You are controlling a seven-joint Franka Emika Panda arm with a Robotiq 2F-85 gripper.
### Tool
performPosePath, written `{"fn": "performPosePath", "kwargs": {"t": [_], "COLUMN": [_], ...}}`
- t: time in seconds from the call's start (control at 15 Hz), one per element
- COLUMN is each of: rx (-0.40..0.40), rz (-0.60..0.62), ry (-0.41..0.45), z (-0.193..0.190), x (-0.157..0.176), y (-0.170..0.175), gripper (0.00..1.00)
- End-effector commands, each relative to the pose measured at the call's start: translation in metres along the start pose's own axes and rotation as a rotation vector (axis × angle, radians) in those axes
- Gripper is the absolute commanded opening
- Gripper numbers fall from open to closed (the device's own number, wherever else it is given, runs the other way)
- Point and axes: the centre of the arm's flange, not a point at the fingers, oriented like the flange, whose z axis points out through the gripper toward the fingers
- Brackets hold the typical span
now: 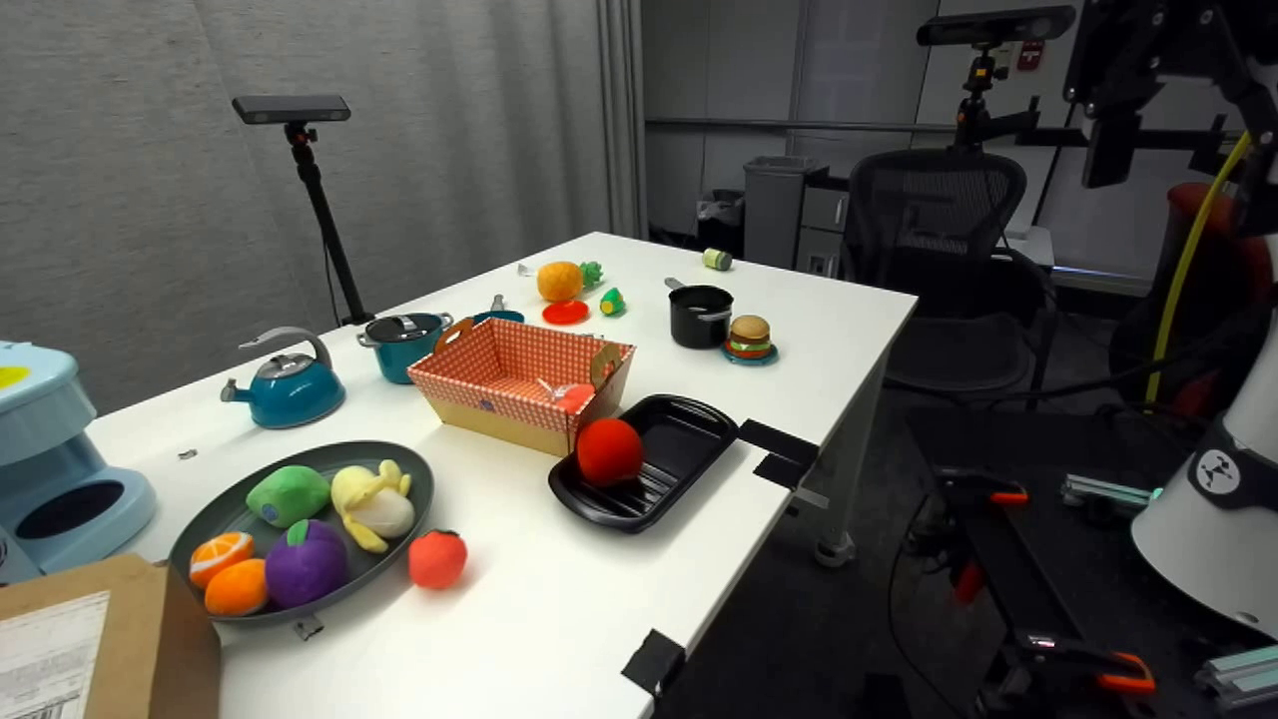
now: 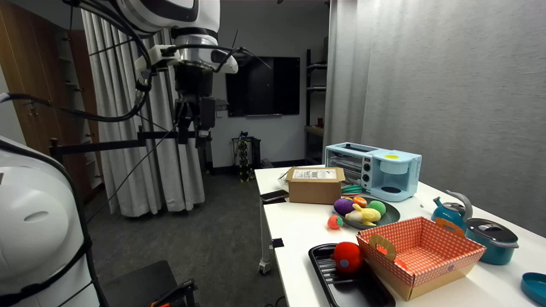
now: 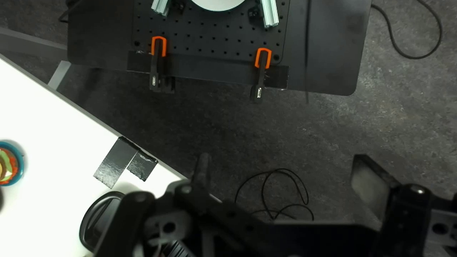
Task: Move the basket to the right
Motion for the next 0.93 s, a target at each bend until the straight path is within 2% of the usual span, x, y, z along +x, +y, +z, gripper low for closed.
{"fn": "performPosePath", "kwargs": {"t": [0.0, 0.2, 0.33, 0.47, 0.67, 0.73, 0.87], "rx": [-0.024, -0.030, -0.051, -0.074, -0.052, -0.044, -0.041], "rz": [0.020, 0.016, 0.025, 0.053, 0.091, 0.098, 0.109], "ry": [0.024, 0.024, 0.035, 0.055, 0.071, 0.072, 0.081], "z": [-0.006, -0.008, -0.011, -0.017, -0.025, -0.028, -0.035], "x": [0.004, 0.004, 0.027, 0.033, 0.052, 0.066, 0.086], "y": [-0.003, -0.006, 0.060, 0.077, 0.117, 0.142, 0.170], "gripper": [1.00, 1.00, 1.00, 1.00, 1.00, 1.00, 1.00]}}
